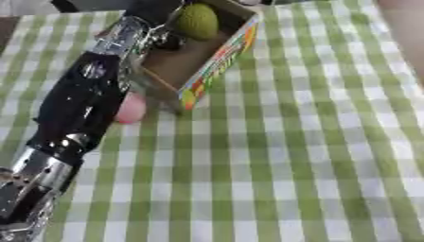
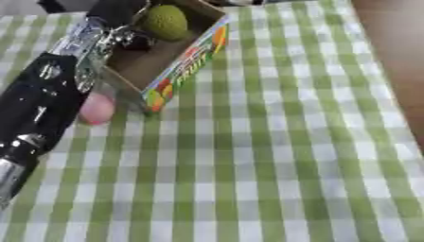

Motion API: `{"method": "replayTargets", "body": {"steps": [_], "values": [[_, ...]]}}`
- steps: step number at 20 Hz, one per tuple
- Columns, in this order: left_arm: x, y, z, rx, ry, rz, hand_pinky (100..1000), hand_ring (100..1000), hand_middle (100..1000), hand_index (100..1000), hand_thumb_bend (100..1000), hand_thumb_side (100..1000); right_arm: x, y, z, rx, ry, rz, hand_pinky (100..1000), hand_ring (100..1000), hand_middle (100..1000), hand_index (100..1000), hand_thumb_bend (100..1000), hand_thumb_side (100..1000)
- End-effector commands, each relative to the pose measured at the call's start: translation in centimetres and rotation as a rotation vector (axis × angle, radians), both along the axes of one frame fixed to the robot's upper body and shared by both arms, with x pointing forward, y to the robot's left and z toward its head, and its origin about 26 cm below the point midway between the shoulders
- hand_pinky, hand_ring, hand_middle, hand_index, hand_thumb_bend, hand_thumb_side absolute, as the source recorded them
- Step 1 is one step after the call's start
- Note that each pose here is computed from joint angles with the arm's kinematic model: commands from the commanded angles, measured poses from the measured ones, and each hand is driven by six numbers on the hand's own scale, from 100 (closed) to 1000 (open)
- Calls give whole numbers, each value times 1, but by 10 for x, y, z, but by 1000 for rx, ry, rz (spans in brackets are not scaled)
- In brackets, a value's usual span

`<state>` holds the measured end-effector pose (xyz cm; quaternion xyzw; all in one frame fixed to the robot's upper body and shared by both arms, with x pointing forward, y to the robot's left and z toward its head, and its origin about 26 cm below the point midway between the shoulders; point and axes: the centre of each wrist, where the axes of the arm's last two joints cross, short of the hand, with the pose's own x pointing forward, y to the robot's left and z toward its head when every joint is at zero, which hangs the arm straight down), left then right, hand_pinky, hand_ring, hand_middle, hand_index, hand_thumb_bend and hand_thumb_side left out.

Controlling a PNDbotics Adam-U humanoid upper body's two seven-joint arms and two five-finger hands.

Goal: Pick up objects on the table and place them in the box.

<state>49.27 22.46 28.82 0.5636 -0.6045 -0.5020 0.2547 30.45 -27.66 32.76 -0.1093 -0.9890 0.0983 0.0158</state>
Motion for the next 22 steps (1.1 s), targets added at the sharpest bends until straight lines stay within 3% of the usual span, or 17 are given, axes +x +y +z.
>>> {"method": "replayTargets", "body": {"steps": [1,4,5,7,11,15,20,22], "values": [[-1,3,12,8,-24,6,667,590,575,717,181,100,-5,-1,7,-13,-26,-1,762,803,552,842,100,523],[-1,4,13,20,12,-5,801,750,753,893,405,100,-5,-2,6,-14,-22,-4,762,805,551,842,100,523],[-2,4,15,23,19,-7,831,785,790,906,476,123,-5,-2,6,-14,-19,-5,762,805,551,842,100,523],[-3,5,19,22,19,-9,852,814,826,927,596,252,-5,-3,5,-14,-16,-8,762,805,551,843,100,524],[-6,8,27,24,-16,9,891,862,860,956,757,286,-5,-3,4,-12,-11,-8,762,808,552,843,100,523],[-7,15,29,34,-20,7,892,870,858,956,733,264,-5,-3,3,-12,-8,-7,761,808,553,843,100,523],[-18,22,48,-20,-55,-40,855,839,823,923,535,244,-5,-8,1,-25,1,-29,761,805,552,843,100,523],[-30,26,59,-42,-72,-72,849,832,817,917,515,226,-6,-10,0,-28,6,-43,761,805,552,843,100,523]]}}
